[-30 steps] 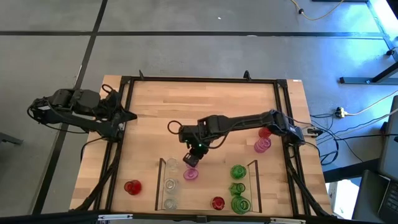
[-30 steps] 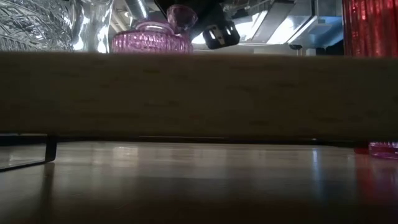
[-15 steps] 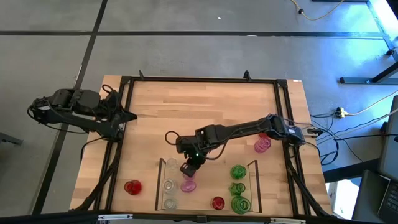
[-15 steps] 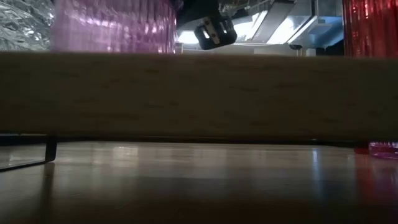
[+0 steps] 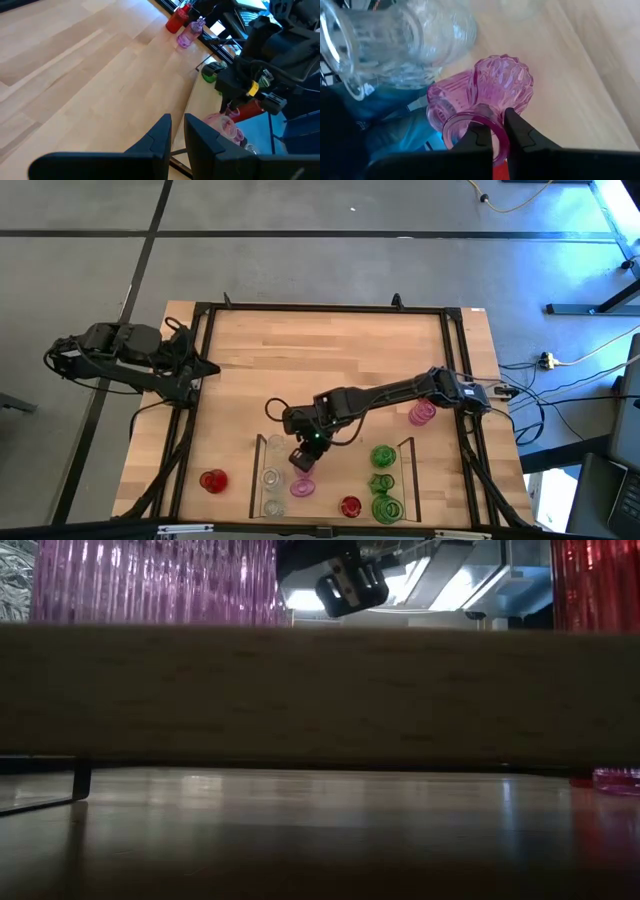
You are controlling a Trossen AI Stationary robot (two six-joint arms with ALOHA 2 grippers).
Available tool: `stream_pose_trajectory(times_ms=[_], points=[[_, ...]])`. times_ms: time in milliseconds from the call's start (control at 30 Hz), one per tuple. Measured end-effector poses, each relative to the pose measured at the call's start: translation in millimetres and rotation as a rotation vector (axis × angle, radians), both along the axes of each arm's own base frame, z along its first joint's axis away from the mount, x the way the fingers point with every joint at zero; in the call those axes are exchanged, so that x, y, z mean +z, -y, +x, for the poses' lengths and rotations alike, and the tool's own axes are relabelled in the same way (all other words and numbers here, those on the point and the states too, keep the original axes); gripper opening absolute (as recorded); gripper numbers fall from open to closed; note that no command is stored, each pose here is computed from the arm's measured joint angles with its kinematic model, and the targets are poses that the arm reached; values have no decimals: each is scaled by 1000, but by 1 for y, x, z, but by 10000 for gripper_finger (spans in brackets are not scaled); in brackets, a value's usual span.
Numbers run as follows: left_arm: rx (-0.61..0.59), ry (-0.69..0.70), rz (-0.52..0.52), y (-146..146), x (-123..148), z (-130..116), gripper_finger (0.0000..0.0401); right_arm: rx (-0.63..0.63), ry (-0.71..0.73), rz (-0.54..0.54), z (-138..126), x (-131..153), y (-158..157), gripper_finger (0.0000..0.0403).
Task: Sort vases onto shelf
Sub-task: Put the top purple vase aligned with the other purple vases on the shelf
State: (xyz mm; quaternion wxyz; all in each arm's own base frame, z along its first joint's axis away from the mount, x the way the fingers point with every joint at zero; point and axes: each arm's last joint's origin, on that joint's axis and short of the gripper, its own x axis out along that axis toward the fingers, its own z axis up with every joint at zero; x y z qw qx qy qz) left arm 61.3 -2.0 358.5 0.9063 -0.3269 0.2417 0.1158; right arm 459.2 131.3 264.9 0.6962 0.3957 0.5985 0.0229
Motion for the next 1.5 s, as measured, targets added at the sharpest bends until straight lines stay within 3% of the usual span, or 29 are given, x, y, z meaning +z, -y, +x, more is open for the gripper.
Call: stream_pose_trajectory(times_ms=[1500], points=[[-18, -2, 28, 0, 0, 0, 44, 88, 66, 99, 2, 5, -11, 1]])
